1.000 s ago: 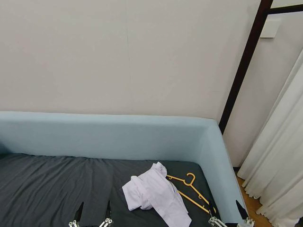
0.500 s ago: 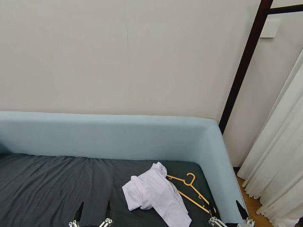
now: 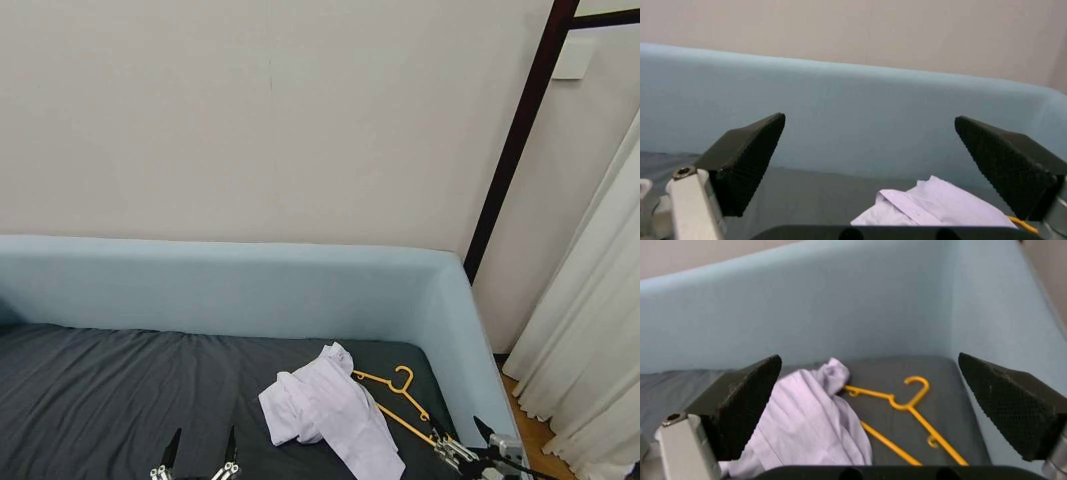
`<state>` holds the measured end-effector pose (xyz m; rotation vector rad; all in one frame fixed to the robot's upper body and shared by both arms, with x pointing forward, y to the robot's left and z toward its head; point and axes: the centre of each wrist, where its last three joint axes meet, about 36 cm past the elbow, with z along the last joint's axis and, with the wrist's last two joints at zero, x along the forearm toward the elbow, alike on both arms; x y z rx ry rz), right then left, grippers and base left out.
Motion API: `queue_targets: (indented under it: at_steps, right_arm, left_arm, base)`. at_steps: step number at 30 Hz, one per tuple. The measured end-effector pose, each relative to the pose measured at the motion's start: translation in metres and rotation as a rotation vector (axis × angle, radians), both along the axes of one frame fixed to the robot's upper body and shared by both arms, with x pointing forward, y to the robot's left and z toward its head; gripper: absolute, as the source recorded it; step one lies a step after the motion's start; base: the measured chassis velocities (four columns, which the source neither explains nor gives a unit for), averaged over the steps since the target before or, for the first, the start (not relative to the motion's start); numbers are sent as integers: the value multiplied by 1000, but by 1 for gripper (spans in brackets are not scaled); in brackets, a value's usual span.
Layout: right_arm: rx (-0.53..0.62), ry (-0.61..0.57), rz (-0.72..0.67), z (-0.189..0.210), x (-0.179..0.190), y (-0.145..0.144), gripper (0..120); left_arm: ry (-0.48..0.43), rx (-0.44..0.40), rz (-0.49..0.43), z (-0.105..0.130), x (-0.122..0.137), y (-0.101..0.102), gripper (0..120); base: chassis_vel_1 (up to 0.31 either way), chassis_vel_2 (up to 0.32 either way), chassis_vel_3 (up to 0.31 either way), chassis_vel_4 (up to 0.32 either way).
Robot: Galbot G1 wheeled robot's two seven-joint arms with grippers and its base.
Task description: Pick up the clothes from the sofa and hang them on the clothes hanger.
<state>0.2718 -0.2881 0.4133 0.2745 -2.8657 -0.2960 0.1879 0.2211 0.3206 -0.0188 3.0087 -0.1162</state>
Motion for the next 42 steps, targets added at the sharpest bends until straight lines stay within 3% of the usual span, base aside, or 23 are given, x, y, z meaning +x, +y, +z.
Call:
queue_targets:
  at_steps: [9, 11, 18, 21, 36, 42]
  right_arm:
    - [-69, 43, 107, 0, 46, -17, 100]
    - [-70, 74, 147, 1, 70, -21, 100]
    - [-60, 138, 228, 1, 117, -12, 100]
    - [-54, 199, 267, -12, 151, 1, 100]
    - [-69, 327, 373, -71, 236, 81, 100]
    - [-127, 358, 372, -95, 257, 92, 100]
  left_arm:
    - [8, 0, 12, 1, -8, 1, 100]
    - [14, 5, 12, 2, -12, 1, 100]
    - [23, 13, 13, 2, -18, -1, 100]
    - [30, 15, 17, 2, -23, -3, 100]
    - [44, 14, 46, -1, -31, -6, 100]
    - [47, 6, 57, -4, -31, -8, 100]
  base:
    - [0, 0, 0, 0]
    - [0, 0, 0, 0]
    - [0, 0, 0, 0]
    - [0, 0, 0, 0]
    - [0, 0, 0, 0]
    - [0, 0, 0, 0]
